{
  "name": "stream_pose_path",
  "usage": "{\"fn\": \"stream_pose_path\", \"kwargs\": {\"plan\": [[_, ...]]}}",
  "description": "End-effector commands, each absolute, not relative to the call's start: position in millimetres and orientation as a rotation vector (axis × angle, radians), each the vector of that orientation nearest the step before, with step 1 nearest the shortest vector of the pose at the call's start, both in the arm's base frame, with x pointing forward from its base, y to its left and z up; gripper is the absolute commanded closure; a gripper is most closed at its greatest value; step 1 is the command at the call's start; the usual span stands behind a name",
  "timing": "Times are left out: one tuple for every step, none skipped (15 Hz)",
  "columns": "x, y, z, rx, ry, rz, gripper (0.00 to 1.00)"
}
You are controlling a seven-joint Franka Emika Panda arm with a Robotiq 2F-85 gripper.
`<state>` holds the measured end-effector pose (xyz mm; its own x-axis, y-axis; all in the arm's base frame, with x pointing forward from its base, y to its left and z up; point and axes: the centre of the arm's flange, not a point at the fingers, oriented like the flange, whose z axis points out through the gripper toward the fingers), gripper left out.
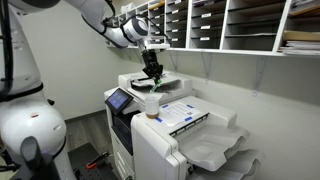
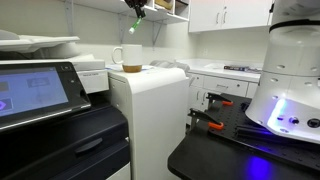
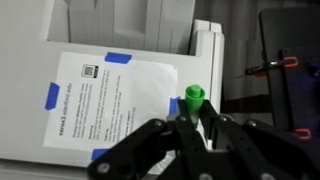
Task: Take the green marker out of the white and brown mug
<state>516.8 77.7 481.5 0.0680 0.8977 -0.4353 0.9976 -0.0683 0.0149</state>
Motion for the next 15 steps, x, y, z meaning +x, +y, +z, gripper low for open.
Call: {"fn": "stream_pose_path", "kwargs": {"plan": [[518,47,488,2.253,1.760,-0.331,0.95],[523,38,485,2.302,1.697,-0.308,0.95],[531,28,479,2.353,1.640,-0.280,0.95],[539,19,472,2.391,1.569,-0.255,0.95],[548,12,462,2.440,1.510,-0.233,0.95],[557,4,451,2.485,1.452,-0.199,0.95],[566,-2,438,2.524,1.391,-0.167,0.95],[575,-5,426,2.579,1.342,-0.137,0.95],[586,-6,410,2.610,1.345,-0.128,0.95],[594,-6,398,2.638,1.352,-0.125,0.95],[603,-3,384,2.663,1.363,-0.130,0.95],[611,1,372,2.675,1.376,-0.135,0.95],[620,7,362,2.683,1.387,-0.153,0.95],[628,12,353,2.668,1.405,-0.169,0.95],[635,16,346,2.655,1.416,-0.189,0.95]]}}
